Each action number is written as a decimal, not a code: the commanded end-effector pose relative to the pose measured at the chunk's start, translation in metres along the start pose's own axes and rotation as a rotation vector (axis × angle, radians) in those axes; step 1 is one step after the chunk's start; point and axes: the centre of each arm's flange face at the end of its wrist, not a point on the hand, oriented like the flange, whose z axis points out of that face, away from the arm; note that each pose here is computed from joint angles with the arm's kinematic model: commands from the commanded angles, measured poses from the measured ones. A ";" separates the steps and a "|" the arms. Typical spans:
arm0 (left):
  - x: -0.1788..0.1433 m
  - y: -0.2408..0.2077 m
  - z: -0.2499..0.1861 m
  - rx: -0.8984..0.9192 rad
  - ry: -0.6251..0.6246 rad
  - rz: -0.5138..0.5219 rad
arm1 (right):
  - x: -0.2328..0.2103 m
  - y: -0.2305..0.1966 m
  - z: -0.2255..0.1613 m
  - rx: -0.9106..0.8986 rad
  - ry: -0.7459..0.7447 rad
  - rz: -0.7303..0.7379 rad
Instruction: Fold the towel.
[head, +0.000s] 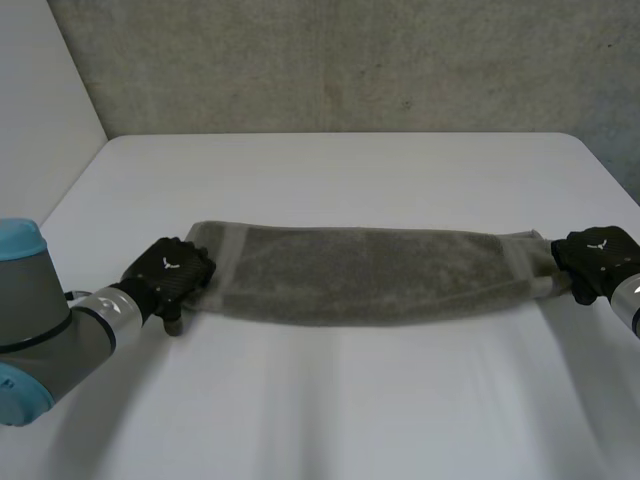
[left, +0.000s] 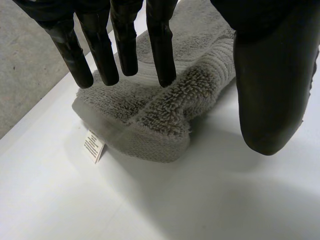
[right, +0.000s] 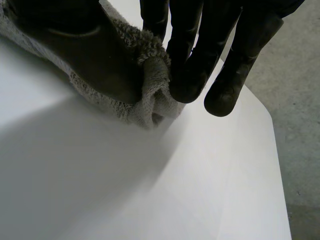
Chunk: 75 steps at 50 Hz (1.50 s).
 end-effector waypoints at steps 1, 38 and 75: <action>-0.008 -0.004 -0.001 0.003 -0.022 -0.017 | 0.005 0.004 -0.001 -0.026 -0.006 -0.006; -0.062 -0.075 -0.029 0.240 -0.167 -0.288 | -0.203 -0.233 -0.070 0.481 -0.303 -0.327; 0.027 -0.096 -0.019 0.261 0.100 -0.325 | -0.120 -0.112 -0.066 0.150 -0.310 -0.019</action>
